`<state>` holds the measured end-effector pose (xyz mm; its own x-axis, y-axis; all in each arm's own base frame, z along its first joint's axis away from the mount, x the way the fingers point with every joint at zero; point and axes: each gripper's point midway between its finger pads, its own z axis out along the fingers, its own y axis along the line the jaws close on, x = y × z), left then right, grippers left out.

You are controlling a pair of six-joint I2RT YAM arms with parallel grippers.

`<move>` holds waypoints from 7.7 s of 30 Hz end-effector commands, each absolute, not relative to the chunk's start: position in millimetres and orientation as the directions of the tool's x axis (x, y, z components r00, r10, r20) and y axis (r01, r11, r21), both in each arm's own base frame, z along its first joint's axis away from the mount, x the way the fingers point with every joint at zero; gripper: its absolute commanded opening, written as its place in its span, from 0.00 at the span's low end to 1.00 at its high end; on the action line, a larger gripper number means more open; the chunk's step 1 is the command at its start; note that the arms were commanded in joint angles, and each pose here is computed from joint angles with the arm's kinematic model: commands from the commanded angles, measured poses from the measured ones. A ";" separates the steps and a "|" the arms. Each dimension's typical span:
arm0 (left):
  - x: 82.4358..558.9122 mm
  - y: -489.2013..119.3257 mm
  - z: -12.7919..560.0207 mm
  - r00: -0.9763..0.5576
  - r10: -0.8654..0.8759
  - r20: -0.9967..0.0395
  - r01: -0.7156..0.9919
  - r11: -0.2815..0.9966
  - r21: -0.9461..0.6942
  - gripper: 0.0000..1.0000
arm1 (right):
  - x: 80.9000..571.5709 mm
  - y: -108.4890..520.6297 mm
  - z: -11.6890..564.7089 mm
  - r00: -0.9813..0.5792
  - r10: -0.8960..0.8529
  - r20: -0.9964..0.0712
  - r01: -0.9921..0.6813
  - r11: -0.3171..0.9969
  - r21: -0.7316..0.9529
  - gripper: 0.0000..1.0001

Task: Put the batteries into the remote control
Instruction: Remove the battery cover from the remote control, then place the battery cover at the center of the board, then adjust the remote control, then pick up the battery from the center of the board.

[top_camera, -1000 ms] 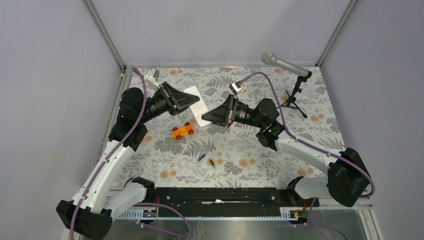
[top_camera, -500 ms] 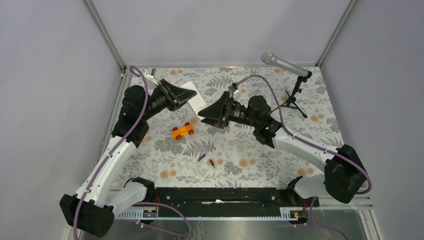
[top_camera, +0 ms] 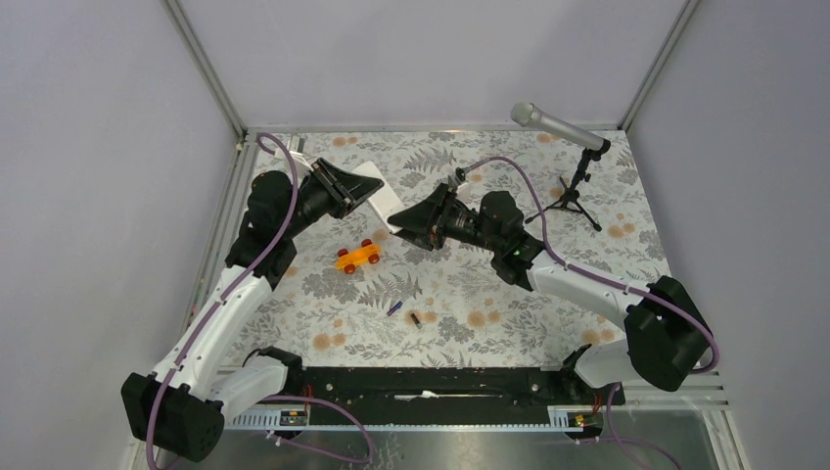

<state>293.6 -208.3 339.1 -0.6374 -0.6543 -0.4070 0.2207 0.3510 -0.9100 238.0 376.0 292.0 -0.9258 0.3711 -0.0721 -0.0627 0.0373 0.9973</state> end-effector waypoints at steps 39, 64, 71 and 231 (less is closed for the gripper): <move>315.3 -177.2 291.5 -0.453 -0.490 -0.745 0.318 0.692 -0.648 0.00 | 258.1 282.5 212.3 -0.816 0.496 -0.299 -0.086 0.407 0.909 0.00; 268.5 -196.3 309.6 -0.513 -0.394 -0.762 0.504 0.581 -0.640 0.00 | 200.1 230.1 27.1 -0.966 0.201 -0.160 0.037 0.725 0.687 0.36; 259.8 -201.9 322.5 -0.528 -0.426 -0.735 0.525 0.516 -0.677 0.00 | 225.8 207.9 85.7 -0.892 0.249 -0.377 -0.037 0.792 0.609 0.88; 221.3 -77.1 309.9 -0.231 -0.457 -0.859 0.124 0.862 -0.492 0.00 | 240.0 361.2 83.7 -0.855 0.263 -0.448 0.217 0.964 0.153 0.01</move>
